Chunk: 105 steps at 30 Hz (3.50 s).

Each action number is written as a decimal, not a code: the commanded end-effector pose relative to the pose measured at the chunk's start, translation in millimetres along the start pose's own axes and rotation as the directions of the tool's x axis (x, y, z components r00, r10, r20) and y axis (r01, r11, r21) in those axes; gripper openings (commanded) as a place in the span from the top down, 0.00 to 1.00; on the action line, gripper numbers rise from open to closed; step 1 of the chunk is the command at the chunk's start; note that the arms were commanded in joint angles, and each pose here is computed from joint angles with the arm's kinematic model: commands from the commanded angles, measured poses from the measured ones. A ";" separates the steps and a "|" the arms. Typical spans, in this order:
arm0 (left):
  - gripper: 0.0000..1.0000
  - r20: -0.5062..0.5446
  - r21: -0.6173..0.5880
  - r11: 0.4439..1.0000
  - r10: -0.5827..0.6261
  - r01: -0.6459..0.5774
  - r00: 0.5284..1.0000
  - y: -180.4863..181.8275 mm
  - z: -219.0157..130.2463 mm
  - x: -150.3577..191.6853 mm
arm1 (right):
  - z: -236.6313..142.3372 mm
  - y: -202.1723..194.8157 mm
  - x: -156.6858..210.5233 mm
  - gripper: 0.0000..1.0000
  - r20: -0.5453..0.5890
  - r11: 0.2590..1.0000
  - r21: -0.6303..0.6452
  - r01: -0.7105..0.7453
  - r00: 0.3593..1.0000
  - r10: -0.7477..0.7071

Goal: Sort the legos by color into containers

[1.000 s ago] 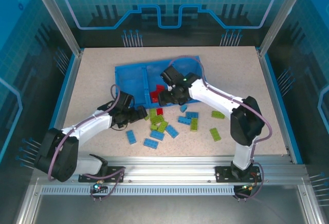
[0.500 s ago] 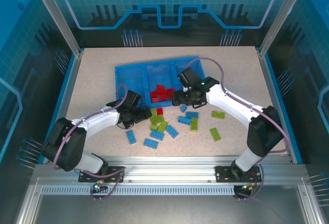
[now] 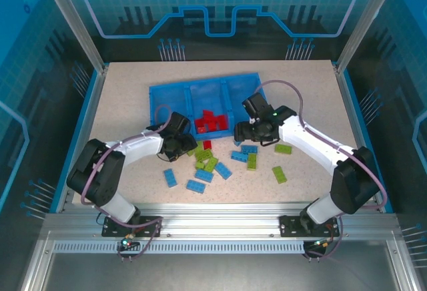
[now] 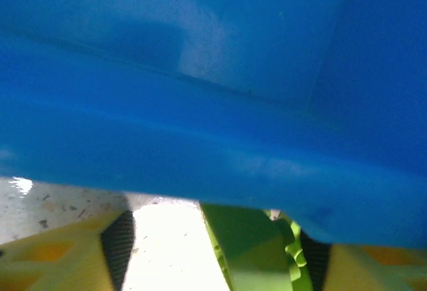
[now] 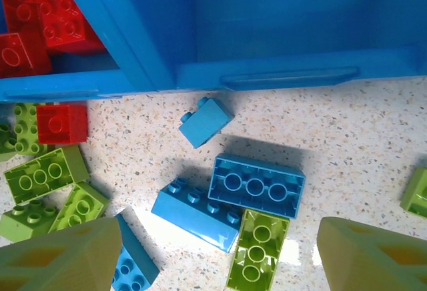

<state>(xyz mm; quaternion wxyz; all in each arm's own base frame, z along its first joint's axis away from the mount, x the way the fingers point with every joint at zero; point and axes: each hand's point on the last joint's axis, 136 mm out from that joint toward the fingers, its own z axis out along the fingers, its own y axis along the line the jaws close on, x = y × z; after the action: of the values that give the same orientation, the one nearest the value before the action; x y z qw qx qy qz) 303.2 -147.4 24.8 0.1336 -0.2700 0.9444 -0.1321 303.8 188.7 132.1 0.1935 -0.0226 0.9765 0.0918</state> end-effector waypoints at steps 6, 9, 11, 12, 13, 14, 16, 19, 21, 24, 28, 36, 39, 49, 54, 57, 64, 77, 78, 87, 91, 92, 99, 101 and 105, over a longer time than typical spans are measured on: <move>0.55 0.021 -0.038 0.999 -0.009 0.010 1.000 3.3 -2.7 -2.1 | -4.4 -21.7 4.8 0.21 0.012 0.999 0.031 -0.033 0.999 0.032; 0.60 0.029 -0.029 1.000 -0.012 0.013 1.000 0.2 -5.4 -4.1 | -3.4 -24.6 8.6 0.21 0.006 0.999 0.039 -0.033 0.999 0.033; 0.62 0.034 -0.027 1.000 -0.015 0.015 0.999 -0.2 -7.2 -5.2 | -2.2 -27.3 11.6 0.21 -0.001 0.998 0.048 -0.035 0.999 0.035; 0.63 0.039 -0.025 1.000 -0.015 0.016 0.999 -0.8 -8.7 -6.3 | -1.7 -28.5 13.2 0.21 -0.003 0.998 0.052 -0.036 0.999 0.037; 0.64 0.042 -0.023 1.000 -0.015 0.016 0.999 -1.2 -9.5 -6.6 | -1.1 -29.5 14.7 0.21 -0.005 0.998 0.055 -0.038 0.999 0.038; 0.66 0.045 -0.020 1.000 -0.015 0.016 0.999 -1.9 -10.8 -7.2 | -0.7 -30.4 16.3 0.21 -0.008 0.998 0.057 -0.039 0.999 0.040; 0.67 0.051 -0.016 1.000 -0.013 0.014 0.999 -2.5 -12.9 -8.2 | -1.0 -31.9 17.9 0.21 -0.006 0.997 0.059 -0.044 0.999 0.045; 0.67 0.055 -0.009 1.000 -0.013 0.013 0.998 -3.6 -16.8 -8.6 | -0.8 -34.6 20.7 0.21 -0.007 0.997 0.063 -0.050 0.999 0.050; 0.67 0.061 -0.007 1.000 -0.013 0.014 0.998 -3.6 -19.6 -9.6 | -1.1 -35.5 22.0 0.21 -0.006 0.997 0.064 -0.051 0.999 0.051; 0.67 0.073 -0.003 1.000 -0.013 0.014 0.997 -3.6 -24.1 -11.0 | -1.5 -35.9 22.4 0.21 -0.004 0.997 0.064 -0.053 0.999 0.053; 0.67 0.083 0.012 1.000 -0.016 0.015 0.996 -5.5 -35.7 -12.1 | -2.1 -35.8 22.2 0.21 -0.002 0.997 0.060 -0.057 0.998 0.058; 0.66 0.183 0.016 1.000 0.015 -0.018 0.983 -3.0 -79.6 -27.1 | -1.4 -31.5 21.6 0.21 0.001 0.997 0.038 -0.061 0.998 0.061; 0.65 0.212 0.016 1.000 0.023 -0.027 0.977 -4.8 -88.2 -37.5 | -0.2 -27.9 22.0 0.22 -0.002 0.999 0.022 -0.043 0.999 0.043; 0.65 0.282 0.007 0.999 0.032 -0.036 0.959 -12.9 -98.6 -97.4 | 13.4 0.5 37.4 0.22 -0.041 1.000 -0.015 0.018 0.999 -0.018; 0.65 0.274 0.003 0.999 0.034 -0.036 0.961 -19.1 -87.3 -117.1 | 25.4 -7.8 41.8 0.22 -0.074 0.998 0.058 0.023 0.997 -0.018; 0.65 0.263 -0.002 0.999 0.034 -0.034 0.964 -20.3 -78.9 -122.7 | 32.2 -7.8 42.3 0.22 -0.092 0.997 0.070 0.035 0.995 -0.028; 0.55 0.251 -0.008 1.000 0.017 -0.016 0.968 -19.1 -67.0 -128.2 | 45.5 11.8 30.4 0.25 -0.070 0.999 0.015 0.051 0.996 -0.050; 0.28 0.239 0.047 0.999 0.004 -0.016 0.971 -17.9 -75.1 -114.5 | 51.9 13.5 42.6 0.27 -0.131 0.984 0.038 0.175 0.977 -0.168; 0.24 0.240 0.049 0.999 0.004 -0.016 0.971 -16.0 -76.2 -112.6 | 51.4 9.2 44.4 0.27 -0.142 0.985 0.056 0.165 0.978 -0.155; 0.01 0.259 0.048 0.997 0.046 -0.061 0.965 -3.4 -86.1 -95.7 | 46.5 -16.0 68.5 0.25 -0.168 0.988 0.138 0.072 0.985 -0.048; 0.01 0.270 0.060 0.996 0.045 -0.063 0.962 -1.0 -90.0 -92.8 | 45.3 -19.4 79.7 0.26 -0.179 0.988 0.146 0.050 0.984 -0.023; 0.01 0.272 0.066 0.996 0.044 -0.064 0.961 -1.4 -91.1 -92.4 | 45.3 -18.5 83.0 0.27 -0.185 0.988 0.144 0.049 0.983 -0.022; 0.01 0.280 0.104 0.992 0.043 -0.075 0.959 -7.0 -95.5 -89.7 | 57.1 -20.8 99.9 0.27 -0.215 0.988 0.154 0.033 0.977 0.001; 0.01 0.281 0.105 0.992 0.045 -0.077 0.959 -6.5 -96.1 -88.1 | 61.5 -20.8 100.1 0.27 -0.219 0.987 0.157 0.032 0.976 0.003; 0.01 0.278 0.100 0.992 0.045 -0.076 0.959 -3.1 -95.6 -85.3 | 70.4 -21.6 101.4 0.27 -0.239 0.986 0.164 0.036 0.971 0.004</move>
<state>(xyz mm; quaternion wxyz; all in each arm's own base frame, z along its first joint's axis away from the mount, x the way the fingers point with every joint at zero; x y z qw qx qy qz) 348.3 -83.6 126.6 0.2781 -0.2585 0.9154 -0.1339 240.2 178.5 34.1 0.0886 -0.0317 0.9955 0.0070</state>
